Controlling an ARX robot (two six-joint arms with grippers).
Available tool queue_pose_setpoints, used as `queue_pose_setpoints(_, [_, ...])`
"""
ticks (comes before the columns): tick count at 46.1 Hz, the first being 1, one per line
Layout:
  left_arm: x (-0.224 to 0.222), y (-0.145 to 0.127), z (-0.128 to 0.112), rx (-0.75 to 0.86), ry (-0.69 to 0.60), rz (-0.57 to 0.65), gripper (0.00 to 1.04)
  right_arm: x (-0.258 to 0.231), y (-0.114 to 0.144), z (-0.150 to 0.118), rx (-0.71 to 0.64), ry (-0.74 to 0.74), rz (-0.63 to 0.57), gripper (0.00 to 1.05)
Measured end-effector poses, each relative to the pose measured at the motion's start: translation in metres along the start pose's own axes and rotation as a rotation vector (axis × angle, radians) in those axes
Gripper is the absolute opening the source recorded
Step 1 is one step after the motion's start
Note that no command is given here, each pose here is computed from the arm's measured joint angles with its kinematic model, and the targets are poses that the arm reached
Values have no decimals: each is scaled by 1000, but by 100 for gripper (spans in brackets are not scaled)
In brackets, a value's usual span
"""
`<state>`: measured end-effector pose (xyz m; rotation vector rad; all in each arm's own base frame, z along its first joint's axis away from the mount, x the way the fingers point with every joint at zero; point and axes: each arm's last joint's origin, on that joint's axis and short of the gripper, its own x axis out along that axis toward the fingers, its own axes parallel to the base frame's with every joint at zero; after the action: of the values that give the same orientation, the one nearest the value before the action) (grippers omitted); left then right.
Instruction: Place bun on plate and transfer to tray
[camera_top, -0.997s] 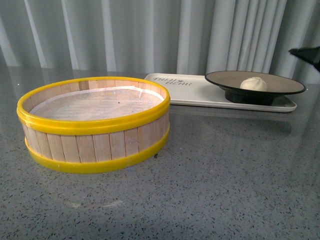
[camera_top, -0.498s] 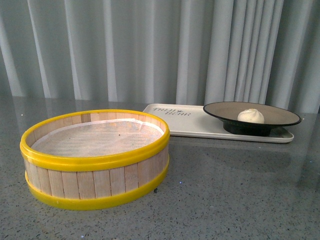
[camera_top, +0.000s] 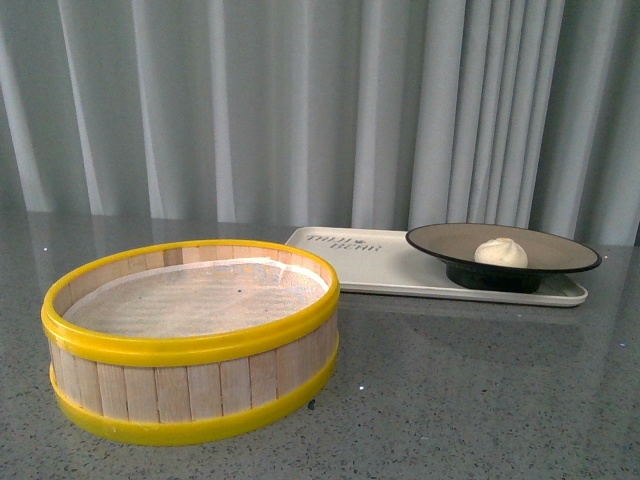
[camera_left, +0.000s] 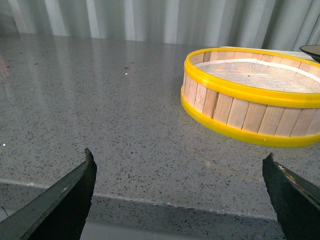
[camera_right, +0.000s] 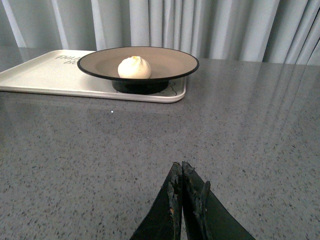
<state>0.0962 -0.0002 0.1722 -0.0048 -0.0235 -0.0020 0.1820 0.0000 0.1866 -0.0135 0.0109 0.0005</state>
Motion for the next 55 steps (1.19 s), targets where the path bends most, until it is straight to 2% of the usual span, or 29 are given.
queue_pose_setpoints(26, [0, 0, 0, 0, 0, 0, 98, -43, 0, -25, 2, 7, 0, 2])
queue_pose_setpoints(55, [0, 0, 0, 0, 0, 0, 98, -64, 0, -19, 2, -18, 0, 2])
